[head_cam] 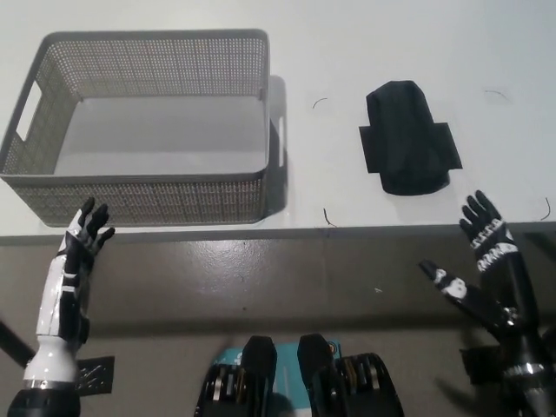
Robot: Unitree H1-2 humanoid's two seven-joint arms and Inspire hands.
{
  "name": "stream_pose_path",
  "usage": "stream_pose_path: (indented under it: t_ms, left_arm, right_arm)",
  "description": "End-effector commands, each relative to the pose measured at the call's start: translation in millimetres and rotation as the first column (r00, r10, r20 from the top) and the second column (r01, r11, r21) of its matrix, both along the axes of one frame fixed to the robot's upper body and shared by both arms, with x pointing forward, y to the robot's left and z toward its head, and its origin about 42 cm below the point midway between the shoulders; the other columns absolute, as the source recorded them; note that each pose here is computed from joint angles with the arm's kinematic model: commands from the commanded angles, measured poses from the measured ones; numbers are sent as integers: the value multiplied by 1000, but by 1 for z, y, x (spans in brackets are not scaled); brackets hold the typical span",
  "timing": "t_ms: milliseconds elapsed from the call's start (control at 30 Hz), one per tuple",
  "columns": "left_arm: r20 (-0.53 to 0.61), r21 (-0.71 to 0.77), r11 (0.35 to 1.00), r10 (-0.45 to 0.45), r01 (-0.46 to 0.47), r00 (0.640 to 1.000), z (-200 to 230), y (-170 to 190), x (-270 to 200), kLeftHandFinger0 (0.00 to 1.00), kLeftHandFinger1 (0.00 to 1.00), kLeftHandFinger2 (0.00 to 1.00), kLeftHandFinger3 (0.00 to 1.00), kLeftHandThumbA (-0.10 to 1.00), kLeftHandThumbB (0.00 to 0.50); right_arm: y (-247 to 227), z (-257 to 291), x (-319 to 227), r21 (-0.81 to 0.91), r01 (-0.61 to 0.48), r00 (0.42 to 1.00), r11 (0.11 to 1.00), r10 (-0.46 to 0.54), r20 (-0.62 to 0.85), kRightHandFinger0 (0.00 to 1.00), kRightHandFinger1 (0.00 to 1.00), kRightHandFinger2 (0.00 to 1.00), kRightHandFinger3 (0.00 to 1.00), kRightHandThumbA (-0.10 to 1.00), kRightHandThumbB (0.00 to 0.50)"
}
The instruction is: Use the right hand to push the pencil case on the right hand side to the container on the left side
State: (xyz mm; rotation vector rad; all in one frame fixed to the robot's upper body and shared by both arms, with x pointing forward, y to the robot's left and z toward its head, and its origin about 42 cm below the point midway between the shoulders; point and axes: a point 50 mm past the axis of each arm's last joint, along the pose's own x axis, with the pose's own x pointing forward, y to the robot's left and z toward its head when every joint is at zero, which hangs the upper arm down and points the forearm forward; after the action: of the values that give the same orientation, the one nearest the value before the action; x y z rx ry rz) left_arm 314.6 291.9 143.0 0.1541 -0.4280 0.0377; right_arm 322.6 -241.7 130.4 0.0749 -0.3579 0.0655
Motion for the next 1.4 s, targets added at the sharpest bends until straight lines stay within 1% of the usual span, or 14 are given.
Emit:
stream_pose_path:
  t_ms: [0, 100, 133, 167, 233, 400, 567, 767, 1000, 1067, 1233, 1300, 1333, 1367]
  left_arm:
    - [119, 44, 999, -30, 25, 992, 20, 5, -10, 1000, 1000, 1000, 1000, 1000, 3]
    - [119, 43, 999, -31, 26, 992, 20, 4, -11, 1000, 1000, 1000, 1000, 1000, 4]
    - [121, 32, 999, -33, 29, 992, 22, 1, -19, 1000, 1000, 1000, 1000, 1000, 52]
    - [130, 20, 999, -41, 39, 991, 24, -2, -23, 1000, 1000, 1000, 1000, 1000, 72]
    - [131, 13, 999, -51, 49, 990, 26, -5, -28, 1000, 1000, 1000, 1000, 1000, 87]
    - [108, 12, 996, -93, 93, 990, 25, -11, -43, 1000, 1000, 1000, 1000, 1000, 76]
    - [106, -1, 996, -88, 89, 990, 22, -14, -48, 1000, 1000, 1000, 1000, 1000, 63]
    - [120, -5, 995, -94, 95, 988, 17, -14, -46, 1000, 1000, 1000, 1000, 1000, 83]
    - [125, -7, 995, -98, 99, 987, 16, -14, -47, 1000, 1000, 1000, 1000, 1000, 78]
    - [129, -5, 995, -98, 100, 987, 16, -14, -49, 1000, 1000, 1000, 1000, 1000, 61]
    - [128, -11, 995, -100, 103, 987, 17, -16, -56, 1000, 1000, 1000, 1000, 1000, 64]
    - [127, -10, 995, -102, 104, 987, 17, -16, -58, 1000, 1000, 1000, 1000, 1000, 63]
    - [126, -11, 994, -105, 107, 987, 18, -16, -58, 1000, 1000, 1000, 1000, 1000, 77]
    - [123, -15, 994, -109, 112, 986, 19, -16, -64, 1000, 1000, 1000, 1000, 1000, 82]
  right_arm:
    - [-8, 30, -15, 49, -28, 992, 998, 22, 126, 1000, 1000, 1000, 1000, 930, 312]
    - [-8, 32, -16, 53, -29, 991, 998, 22, 130, 1000, 1000, 1000, 1000, 924, 315]
    - [-13, 52, -19, 48, -13, 975, 999, 2, 223, 1000, 1000, 1000, 1000, 932, 231]
    - [-15, 64, -18, 47, 7, 966, 999, -19, 256, 1000, 1000, 1000, 1000, 935, 268]
    - [-15, 74, -16, 47, 9, 958, 999, -22, 285, 1000, 1000, 1000, 1000, 943, 267]
    - [-12, 99, 0, 32, 43, 941, 999, -51, 335, 1000, 1000, 1000, 1000, 985, 327]
    - [-11, 112, 19, 6, 56, 937, 998, -55, 344, 1000, 1000, 1000, 1000, 1000, 339]
    - [-15, 144, 62, -53, 80, 941, 995, -58, 332, 1000, 1000, 1000, 1000, 1000, 230]
    - [-18, 157, 96, -19, 46, 946, 999, -38, 321, 1000, 1000, 1000, 1000, 985, 219]
    - [-18, 170, 133, -45, 66, 957, 997, -50, 285, 1000, 1000, 1000, 1000, 997, 271]
    - [-14, 170, 164, -64, 71, 971, 995, -54, 233, 1000, 1000, 1000, 1000, 1000, 304]
    - [-14, 169, 172, -69, 70, 973, 995, -53, 224, 1000, 1000, 1000, 1000, 1000, 305]
    - [-13, 169, 175, -72, 72, 974, 995, -54, 220, 1000, 1000, 1000, 1000, 1000, 267]
    - [-8, 166, 193, -74, 62, 984, 995, -49, 174, 1000, 1000, 1000, 1000, 1000, 318]
